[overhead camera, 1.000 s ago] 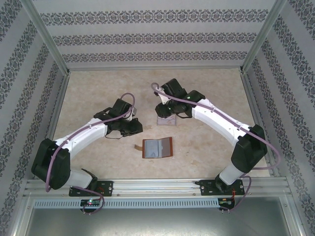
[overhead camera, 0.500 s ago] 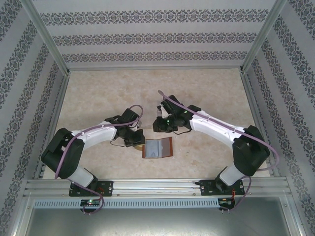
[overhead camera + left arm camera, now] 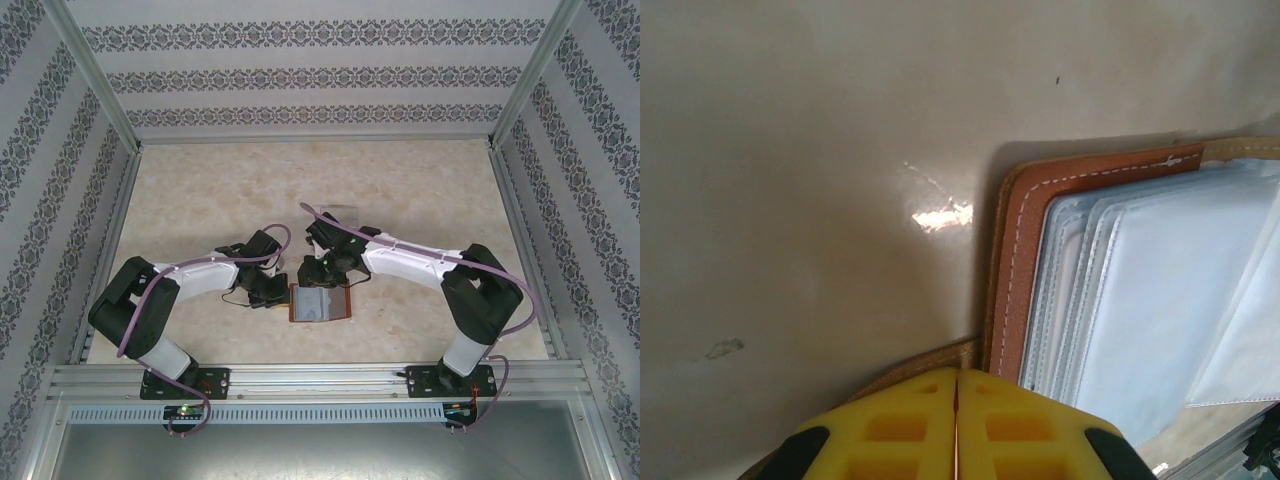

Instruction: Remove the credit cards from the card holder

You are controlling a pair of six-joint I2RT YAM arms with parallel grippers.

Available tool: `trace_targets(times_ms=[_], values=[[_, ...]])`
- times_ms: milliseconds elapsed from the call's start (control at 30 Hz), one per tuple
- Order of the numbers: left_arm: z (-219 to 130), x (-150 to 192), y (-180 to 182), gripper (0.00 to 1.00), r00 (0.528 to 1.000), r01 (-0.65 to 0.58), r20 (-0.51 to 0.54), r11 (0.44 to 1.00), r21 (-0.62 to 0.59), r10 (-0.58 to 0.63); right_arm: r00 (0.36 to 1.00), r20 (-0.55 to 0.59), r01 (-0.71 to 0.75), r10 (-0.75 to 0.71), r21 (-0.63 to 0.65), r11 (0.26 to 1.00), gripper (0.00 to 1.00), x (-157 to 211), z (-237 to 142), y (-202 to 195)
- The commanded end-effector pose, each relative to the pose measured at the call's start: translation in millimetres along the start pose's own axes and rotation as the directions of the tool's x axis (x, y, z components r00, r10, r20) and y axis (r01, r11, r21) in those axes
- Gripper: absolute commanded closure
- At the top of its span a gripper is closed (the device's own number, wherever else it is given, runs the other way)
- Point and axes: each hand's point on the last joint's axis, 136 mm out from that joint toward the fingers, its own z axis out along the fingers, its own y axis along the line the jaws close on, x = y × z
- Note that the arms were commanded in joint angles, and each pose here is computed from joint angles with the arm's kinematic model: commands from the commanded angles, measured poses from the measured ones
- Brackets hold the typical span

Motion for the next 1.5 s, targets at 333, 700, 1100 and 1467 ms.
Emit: trace_targets(times_ms=[333,700,1100,1467], values=[[10,9,11,0.92,1.000,-0.004,-0.017,1.000,0.004,0.004,0.999,-0.025,-0.041,0.046,0.170,0.985,0.61,17,21,-17],[9,9,12,0.92,1.000,-0.005,-0.021,1.000,0.005,0.005,0.998,-0.044,-0.037,0.050,0.249,0.968,0.54,21,29,-30],[9,9,14,0.92,1.000,0.004,-0.018,1.000,0.008,-0.004,0.997,-0.071,0.008,0.015,0.324,0.946,0.43,25,30,-36],[8,10,19,0.92,1.000,0.012,-0.016,1.000,0.004,-0.012,0.997,-0.083,0.024,0.004,0.341,0.940,0.36,24,37,-38]])
